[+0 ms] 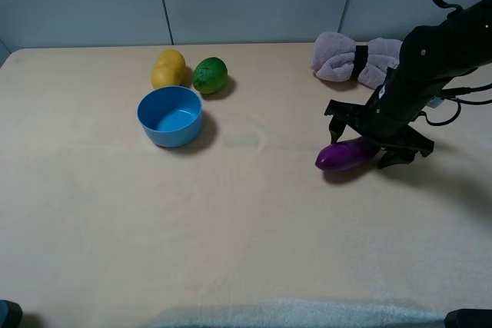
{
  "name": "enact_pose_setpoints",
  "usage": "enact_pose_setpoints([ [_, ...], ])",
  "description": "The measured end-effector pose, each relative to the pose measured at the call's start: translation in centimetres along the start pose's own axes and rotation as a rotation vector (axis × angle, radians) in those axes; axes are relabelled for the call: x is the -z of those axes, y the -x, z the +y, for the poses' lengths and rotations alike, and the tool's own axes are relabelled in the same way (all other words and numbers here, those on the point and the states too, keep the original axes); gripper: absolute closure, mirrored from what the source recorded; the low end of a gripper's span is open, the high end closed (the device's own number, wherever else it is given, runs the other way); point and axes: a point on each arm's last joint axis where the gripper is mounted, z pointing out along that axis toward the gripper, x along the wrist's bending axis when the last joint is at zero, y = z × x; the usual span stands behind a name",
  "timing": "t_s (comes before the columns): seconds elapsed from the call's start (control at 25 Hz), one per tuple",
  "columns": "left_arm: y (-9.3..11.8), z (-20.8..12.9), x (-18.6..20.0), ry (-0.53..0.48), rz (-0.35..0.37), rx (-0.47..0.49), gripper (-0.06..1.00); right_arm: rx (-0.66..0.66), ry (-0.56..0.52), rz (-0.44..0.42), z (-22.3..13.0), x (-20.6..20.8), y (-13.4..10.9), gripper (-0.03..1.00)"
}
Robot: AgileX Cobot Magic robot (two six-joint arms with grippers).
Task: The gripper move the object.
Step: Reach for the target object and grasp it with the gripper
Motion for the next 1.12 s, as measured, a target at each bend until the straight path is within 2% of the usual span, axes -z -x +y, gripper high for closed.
enact_pose_setpoints([
  [0.16,0.00,0.00,0.00,0.000,0.000,0.000,0.18,0.000,0.000,0.000,0.00,0.00,0.00,0.35],
  [0.72,0.00,0.00,0.00,0.000,0.000,0.000,0.18,0.000,-0.009,-0.007,-0.08,0.00,0.07,0.60],
  [1.12,0.00,0.00,0.00,0.000,0.000,0.000,0.18,0.008,-0.009,-0.008,-0.08,0.00,0.07,0.60],
])
